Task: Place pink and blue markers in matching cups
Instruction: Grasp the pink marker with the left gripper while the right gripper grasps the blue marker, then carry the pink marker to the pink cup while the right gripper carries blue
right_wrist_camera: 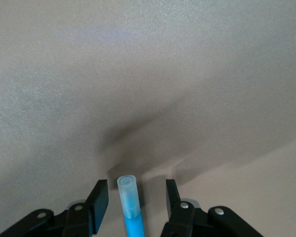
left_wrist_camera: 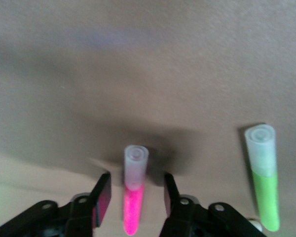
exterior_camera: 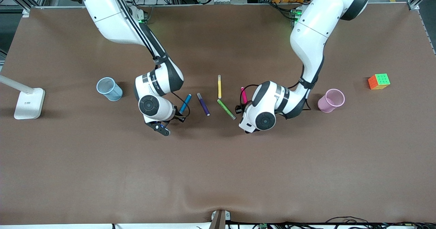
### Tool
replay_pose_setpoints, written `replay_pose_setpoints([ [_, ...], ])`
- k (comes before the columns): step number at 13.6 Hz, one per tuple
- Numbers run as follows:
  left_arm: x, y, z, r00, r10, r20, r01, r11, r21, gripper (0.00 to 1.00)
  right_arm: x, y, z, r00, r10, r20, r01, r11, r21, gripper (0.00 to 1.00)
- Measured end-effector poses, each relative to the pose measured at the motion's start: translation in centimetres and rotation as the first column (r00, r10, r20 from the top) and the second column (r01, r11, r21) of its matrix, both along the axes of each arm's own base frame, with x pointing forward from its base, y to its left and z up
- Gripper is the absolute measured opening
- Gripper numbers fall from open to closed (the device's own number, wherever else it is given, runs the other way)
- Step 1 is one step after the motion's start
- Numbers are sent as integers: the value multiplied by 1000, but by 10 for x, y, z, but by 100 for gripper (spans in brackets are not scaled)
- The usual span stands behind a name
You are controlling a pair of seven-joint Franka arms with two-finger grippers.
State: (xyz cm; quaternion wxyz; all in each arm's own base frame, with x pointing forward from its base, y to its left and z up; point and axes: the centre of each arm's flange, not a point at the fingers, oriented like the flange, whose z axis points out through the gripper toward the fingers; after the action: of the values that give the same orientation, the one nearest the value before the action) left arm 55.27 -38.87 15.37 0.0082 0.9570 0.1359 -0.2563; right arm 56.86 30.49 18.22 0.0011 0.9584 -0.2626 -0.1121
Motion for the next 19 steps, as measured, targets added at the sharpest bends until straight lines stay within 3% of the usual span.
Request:
replay_pose_setpoints([
  [2, 0, 0, 0, 1000, 4, 0, -4, 1000, -3, 41, -1, 1, -2, 1000, 2, 1, -2, 1000, 0, 51],
  [4, 2, 0, 1, 1000, 10, 0, -10, 1000, -8, 20, -1, 2, -4, 1000, 3, 1, -3, 1000, -1, 46],
  [5, 3, 1, 2, 1000, 12, 2, -12, 1000, -8, 18, -1, 2, -5, 1000, 3, 1, -3, 1000, -1, 46],
  [7, 18, 10, 12, 999, 37, 35, -37, 999, -18, 18, -2, 2, -6, 1000, 3, 3, -3, 1000, -1, 44],
  [10, 68, 63, 86, 986, 126, 107, -120, 991, -64, 18, -2, 5, -6, 1000, 5, 9, -5, 1000, 2, 37],
  [13, 86, 107, 175, 974, 153, 167, -142, 987, -77, 18, -2, 7, -4, 1000, 7, 15, -7, 1000, 4, 16],
  [16, 88, 135, 222, 963, 117, 243, -119, 993, -8, 18, -2, 7, -4, 1000, 6, 14, -6, 1000, 4, 16],
  [19, 93, 155, 244, 938, -26, 346, -24, 990, 139, 18, 2, 6, 0, 1000, 3, 23, -3, 1000, 6, 16],
])
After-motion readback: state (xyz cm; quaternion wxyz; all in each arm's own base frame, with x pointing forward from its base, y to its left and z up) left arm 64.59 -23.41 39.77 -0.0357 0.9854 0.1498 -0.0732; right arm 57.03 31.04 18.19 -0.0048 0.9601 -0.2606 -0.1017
